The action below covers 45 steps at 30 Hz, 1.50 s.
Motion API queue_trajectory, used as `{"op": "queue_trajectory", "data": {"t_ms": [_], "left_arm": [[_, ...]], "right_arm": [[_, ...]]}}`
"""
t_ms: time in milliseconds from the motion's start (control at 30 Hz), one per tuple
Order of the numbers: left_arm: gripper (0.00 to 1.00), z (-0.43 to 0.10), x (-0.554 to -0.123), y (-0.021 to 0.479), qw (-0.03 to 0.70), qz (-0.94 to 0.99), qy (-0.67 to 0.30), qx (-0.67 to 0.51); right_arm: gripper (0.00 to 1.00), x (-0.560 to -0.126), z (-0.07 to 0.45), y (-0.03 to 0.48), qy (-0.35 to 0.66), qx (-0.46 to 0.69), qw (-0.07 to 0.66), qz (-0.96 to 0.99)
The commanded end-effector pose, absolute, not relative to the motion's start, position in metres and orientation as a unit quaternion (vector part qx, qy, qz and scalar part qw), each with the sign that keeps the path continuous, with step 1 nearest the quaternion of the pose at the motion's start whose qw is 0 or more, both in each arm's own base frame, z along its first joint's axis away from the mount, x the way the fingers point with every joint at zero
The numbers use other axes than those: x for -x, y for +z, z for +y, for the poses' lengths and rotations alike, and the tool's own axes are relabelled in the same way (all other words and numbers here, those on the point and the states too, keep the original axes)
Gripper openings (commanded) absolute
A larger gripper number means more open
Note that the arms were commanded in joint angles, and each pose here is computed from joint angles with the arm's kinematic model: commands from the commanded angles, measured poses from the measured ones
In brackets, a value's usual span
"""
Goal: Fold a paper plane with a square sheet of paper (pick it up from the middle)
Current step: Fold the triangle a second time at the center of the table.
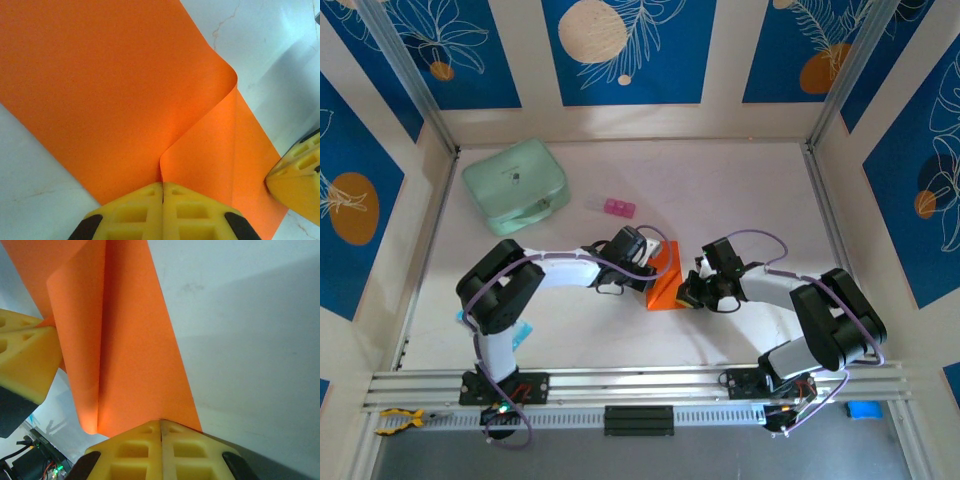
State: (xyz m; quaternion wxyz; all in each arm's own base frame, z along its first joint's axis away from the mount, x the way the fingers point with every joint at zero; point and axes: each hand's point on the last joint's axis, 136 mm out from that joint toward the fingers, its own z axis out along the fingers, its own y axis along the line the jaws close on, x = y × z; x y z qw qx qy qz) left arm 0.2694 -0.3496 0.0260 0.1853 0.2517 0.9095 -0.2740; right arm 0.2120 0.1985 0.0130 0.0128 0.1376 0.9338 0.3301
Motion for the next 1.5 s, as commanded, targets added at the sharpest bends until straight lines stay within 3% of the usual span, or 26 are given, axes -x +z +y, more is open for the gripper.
{"op": "queue_trajectory", "data": {"t_ms": [0,1467], "left_arm": [[0.03,-0.344,-0.274,0.02,0.182,0.913,-0.26,-0.258],[0.04,-0.352,-0.278,0.028,0.178,0.9,-0.287,-0.274]], "right_arm": [[0.07,-0.199,0.187,0.003,0.299,-0.146,-0.008,0.943],[0.07,-0.198,0.186,0.002,0.298,-0.149,-0.011,0.943]]}}
